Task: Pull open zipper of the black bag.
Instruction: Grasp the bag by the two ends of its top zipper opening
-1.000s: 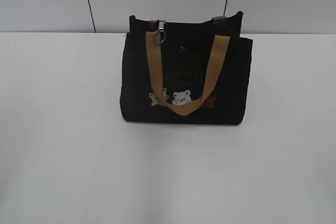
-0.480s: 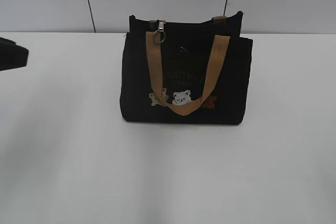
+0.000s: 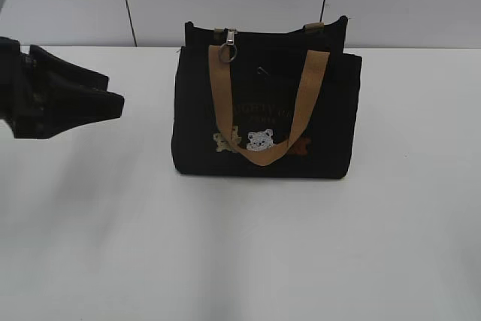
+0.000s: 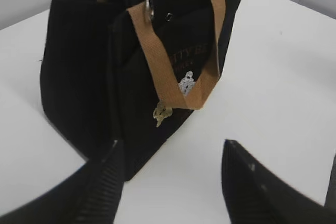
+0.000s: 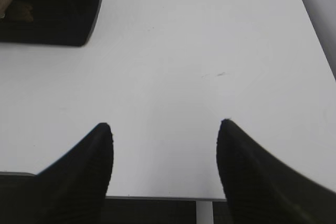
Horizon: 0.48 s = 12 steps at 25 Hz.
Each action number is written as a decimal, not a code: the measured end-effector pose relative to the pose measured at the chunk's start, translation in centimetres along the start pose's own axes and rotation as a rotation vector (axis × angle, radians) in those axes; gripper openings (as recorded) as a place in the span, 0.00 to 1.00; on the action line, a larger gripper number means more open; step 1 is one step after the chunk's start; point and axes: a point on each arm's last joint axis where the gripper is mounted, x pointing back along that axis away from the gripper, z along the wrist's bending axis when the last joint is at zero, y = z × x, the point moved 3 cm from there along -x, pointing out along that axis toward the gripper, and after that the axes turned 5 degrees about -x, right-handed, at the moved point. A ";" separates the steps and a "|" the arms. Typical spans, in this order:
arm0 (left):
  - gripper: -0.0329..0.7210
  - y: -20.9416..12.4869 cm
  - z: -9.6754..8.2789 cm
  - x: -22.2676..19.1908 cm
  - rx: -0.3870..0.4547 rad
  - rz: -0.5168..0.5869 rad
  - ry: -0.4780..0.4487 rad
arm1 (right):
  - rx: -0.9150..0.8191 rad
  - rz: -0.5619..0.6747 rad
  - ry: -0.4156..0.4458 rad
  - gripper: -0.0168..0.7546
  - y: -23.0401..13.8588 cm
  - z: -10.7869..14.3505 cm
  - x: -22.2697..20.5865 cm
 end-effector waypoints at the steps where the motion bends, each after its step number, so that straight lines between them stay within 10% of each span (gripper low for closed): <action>1: 0.64 -0.3 0.2 -0.5 0.000 -0.007 -0.015 | 0.000 0.000 0.000 0.63 0.0 0.0 0.0; 12: 0.70 -2.1 3.1 -5.4 0.055 -0.069 -0.110 | 0.000 0.000 0.001 0.63 0.0 0.0 0.0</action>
